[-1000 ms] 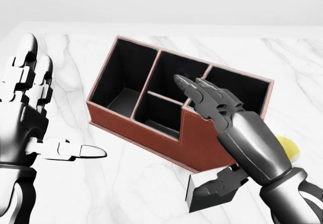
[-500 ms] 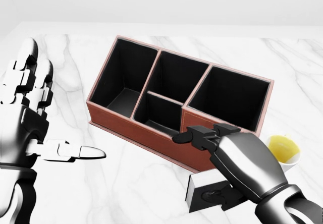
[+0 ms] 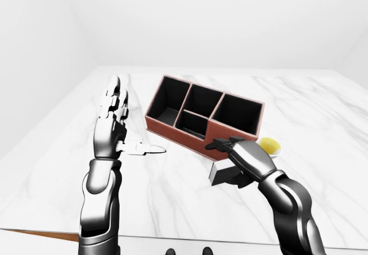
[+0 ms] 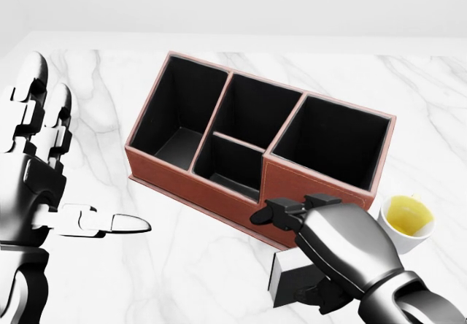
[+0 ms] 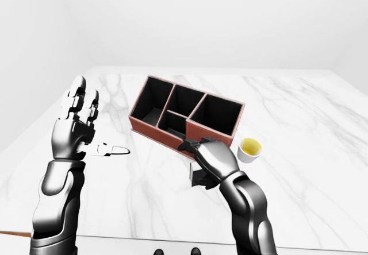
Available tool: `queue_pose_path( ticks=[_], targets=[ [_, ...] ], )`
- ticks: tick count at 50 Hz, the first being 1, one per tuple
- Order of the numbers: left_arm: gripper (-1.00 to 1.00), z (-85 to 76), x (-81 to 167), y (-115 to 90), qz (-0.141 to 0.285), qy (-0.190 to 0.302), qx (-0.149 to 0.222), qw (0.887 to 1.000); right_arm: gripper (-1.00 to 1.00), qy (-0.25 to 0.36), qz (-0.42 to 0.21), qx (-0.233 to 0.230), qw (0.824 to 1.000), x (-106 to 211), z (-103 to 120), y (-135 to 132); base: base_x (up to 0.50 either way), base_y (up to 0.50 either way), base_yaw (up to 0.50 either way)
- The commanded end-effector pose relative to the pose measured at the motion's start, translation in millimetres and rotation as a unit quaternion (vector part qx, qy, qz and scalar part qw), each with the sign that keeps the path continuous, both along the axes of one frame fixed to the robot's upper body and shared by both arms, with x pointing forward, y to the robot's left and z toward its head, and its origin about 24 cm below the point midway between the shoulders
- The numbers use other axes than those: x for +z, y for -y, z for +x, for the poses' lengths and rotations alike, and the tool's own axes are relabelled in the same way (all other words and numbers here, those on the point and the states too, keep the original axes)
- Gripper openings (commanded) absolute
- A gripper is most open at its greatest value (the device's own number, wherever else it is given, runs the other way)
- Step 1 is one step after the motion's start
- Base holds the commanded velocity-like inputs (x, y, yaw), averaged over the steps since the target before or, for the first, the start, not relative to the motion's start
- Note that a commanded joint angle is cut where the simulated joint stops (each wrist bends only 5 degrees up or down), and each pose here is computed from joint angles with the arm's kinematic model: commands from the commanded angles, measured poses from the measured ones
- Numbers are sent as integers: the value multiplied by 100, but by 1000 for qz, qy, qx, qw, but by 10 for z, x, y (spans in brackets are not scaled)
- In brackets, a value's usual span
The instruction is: Pick up the book and place it in the right compartment of the caddy.
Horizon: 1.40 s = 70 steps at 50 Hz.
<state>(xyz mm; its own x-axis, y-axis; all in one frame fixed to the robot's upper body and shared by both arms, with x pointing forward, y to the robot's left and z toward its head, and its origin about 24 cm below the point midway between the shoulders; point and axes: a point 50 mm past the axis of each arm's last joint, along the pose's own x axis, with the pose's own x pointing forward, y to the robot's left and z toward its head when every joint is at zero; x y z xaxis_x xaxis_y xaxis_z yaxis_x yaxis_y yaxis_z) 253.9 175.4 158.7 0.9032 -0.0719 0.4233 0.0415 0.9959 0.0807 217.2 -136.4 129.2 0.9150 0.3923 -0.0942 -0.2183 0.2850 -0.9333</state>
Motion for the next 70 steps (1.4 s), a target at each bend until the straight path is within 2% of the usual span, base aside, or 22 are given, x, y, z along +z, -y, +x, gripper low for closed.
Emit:
queue_pose_path(
  ticks=[1, 11, 43, 70],
  targets=[
    [100, -2, 5, 3, 0, 1, 1, 1000, 25, -7, -15, -6, 1000, -60, 47, -13, 0, 0, 0],
    [100, -4, 5, 5, -1, 1, 0, 1000, 25, -19, -26, -10, 999, -124, 53, -10, 0, 0, 0],
    [100, 16, -71, -17, -6, -16, -2, 1000, 25, -22, -35, 18, 999, -170, 42, -204, 0, 0, 0],
    [100, 16, -115, -51, -10, -26, 0, 1000, 25, -44, -63, 5, 997, -401, 210, -230, 0, 0, 0]
  ],
)
